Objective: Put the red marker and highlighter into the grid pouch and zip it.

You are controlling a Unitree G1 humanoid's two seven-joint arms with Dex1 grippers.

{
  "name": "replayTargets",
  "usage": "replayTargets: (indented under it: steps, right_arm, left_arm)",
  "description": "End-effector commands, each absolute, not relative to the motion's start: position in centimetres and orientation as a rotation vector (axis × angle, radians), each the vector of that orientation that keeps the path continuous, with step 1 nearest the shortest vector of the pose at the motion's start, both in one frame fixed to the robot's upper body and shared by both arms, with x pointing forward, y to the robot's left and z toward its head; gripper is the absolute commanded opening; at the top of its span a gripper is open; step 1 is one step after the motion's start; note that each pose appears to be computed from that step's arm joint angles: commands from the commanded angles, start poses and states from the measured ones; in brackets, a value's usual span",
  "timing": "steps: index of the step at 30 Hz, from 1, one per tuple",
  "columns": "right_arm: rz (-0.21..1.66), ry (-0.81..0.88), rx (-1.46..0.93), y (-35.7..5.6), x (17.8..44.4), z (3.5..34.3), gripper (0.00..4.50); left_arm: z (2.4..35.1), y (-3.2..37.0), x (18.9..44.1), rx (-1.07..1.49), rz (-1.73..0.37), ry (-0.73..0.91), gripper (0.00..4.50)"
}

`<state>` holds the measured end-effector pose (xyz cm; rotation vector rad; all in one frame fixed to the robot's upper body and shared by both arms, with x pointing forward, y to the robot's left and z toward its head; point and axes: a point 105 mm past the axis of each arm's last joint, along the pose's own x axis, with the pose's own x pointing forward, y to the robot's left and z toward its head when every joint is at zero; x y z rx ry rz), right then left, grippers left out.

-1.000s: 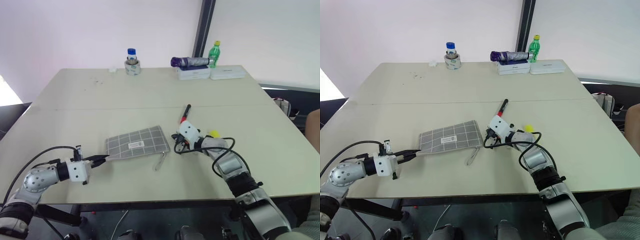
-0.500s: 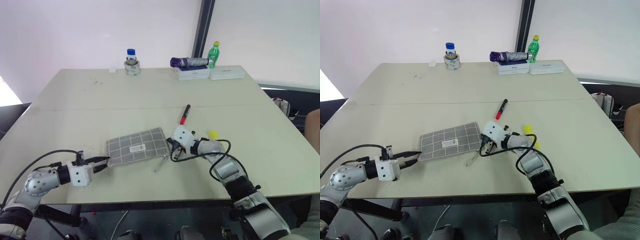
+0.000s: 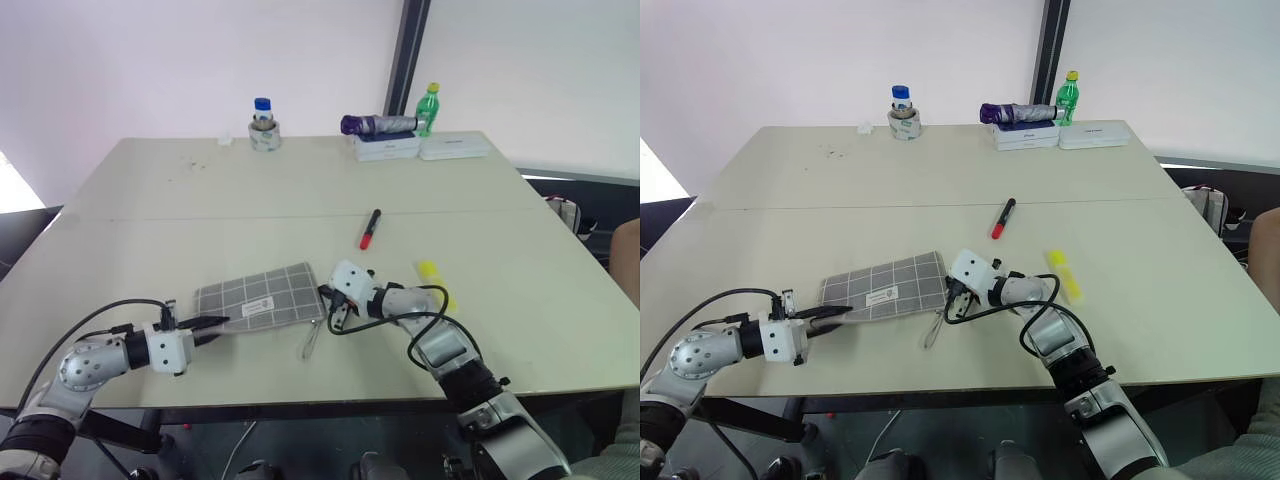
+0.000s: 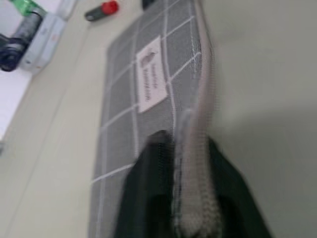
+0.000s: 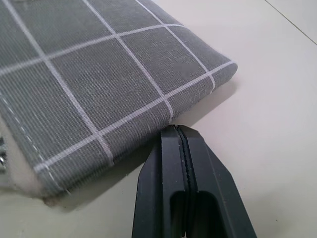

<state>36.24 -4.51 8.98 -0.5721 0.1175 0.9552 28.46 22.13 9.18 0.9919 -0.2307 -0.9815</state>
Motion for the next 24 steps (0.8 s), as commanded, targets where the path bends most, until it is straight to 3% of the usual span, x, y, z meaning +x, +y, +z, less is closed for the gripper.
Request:
replayTargets:
  steps: [1, 5, 12, 19, 22, 24]
  right_arm:
    - [0.960, 0.119, -0.581, -4.6, 36.3, 9.0, 0.00]
    - [0.930, 0.098, -0.567, -5.0, 36.7, 9.7, 0.00]
    - [0.789, 0.008, -0.549, -8.7, 39.2, 13.7, 0.00]
    - [0.869, -0.060, -0.468, -9.1, 38.1, 15.7, 0.00]
    - [0.911, -0.120, -0.416, -8.2, 37.4, 16.7, 0.85]
    - [0.901, -0.111, -0.330, -8.2, 37.3, 17.0, 1.79]
  left_arm:
    - [8.9, 22.4, 28.1, 0.979, -0.983, -0.214, 0.04]
    - [10.6, 22.5, 29.1, 0.859, -0.875, -0.252, 0.04]
    - [13.7, 23.6, 31.4, 0.601, -0.661, -0.227, 0.04]
    - [15.3, 22.1, 31.8, 0.428, -0.650, -0.179, 0.04]
    - [16.0, 21.4, 32.0, 0.414, -0.647, -0.174, 0.00]
    - [16.1, 21.3, 32.1, 0.439, -0.635, -0.174, 0.00]
